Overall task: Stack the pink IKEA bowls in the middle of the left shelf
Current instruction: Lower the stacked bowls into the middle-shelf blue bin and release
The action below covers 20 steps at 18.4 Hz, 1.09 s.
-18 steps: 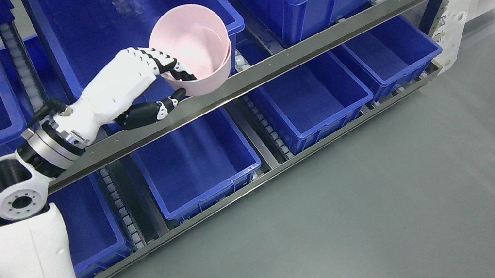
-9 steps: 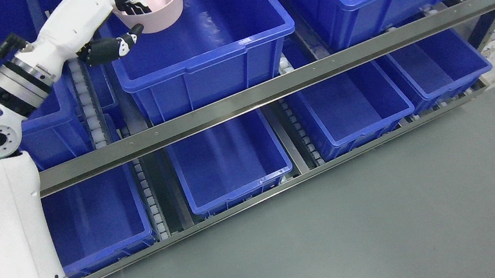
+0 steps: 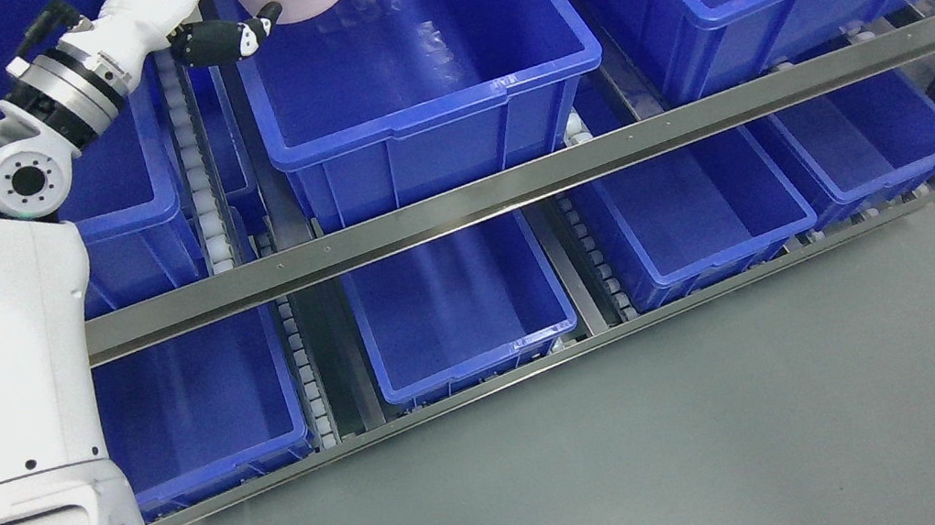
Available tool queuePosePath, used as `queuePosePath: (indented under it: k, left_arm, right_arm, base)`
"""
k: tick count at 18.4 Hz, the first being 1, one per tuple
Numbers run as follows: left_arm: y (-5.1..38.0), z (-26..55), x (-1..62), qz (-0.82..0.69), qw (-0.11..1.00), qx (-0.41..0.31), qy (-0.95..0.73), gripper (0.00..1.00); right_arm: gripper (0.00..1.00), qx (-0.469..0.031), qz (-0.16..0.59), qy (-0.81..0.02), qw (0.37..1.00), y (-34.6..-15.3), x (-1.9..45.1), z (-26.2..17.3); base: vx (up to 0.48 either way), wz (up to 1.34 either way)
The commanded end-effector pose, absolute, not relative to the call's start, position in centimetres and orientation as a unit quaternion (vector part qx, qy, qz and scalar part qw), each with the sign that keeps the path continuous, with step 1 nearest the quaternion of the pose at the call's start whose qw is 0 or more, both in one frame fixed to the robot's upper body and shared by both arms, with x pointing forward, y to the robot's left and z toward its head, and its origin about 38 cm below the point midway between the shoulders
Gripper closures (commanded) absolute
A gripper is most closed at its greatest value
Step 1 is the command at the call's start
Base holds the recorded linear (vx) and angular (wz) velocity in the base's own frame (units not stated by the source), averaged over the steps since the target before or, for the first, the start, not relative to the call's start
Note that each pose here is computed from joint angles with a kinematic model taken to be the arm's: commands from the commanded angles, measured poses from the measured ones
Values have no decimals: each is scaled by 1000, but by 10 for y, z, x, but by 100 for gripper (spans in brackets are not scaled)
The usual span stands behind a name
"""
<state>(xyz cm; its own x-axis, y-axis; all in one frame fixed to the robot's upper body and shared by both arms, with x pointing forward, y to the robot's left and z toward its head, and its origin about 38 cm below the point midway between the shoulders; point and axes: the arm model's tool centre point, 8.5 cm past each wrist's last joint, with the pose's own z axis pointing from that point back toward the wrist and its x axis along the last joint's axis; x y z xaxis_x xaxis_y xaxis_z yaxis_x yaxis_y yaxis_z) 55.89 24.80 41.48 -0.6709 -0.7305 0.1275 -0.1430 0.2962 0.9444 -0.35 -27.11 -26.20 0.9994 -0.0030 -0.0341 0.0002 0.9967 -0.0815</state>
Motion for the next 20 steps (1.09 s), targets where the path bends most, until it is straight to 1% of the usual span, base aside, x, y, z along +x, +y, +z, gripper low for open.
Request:
queuePosePath:
  k: [1,4,8,10,13,17,20]
  left_arm:
    - [189,361,596,-593,339,207,-701,96]
    - [186,348,612,-592,377,208,-682,96]
    - [211,339,623,-560,442,230,-662,96]
    - [224,342,625,-543,450,246,-665,96]
    - [228,344,626,-530,454,255,-670,94]
    - [217,341,627,-530,460,245,-668,86]
    - [187,338,626,-536,452,223,-678,84]
  right_arm:
    - [0,-49,-6,15,999,-282,-11,-261]
    - [0,-49,-6,14,999,-282,-11,-261]
    - [0,-49,-7,15,999,-283,-11,-261]
    - [0,-49,-7,14,999,-283,-11,-261]
    - [0,-49,-6,14,999,-282,-11,-261]
    - [0,-49,-6,15,999,-282,-11,-261]
    - [0,-49,-6,14,999,-282,-11,-261]
  base:
    - [-13,-89]
    - [-15,-41]
    - [-3,-1]
    - [0,0]
    - [0,0]
    - [0,0]
    - [0,0]
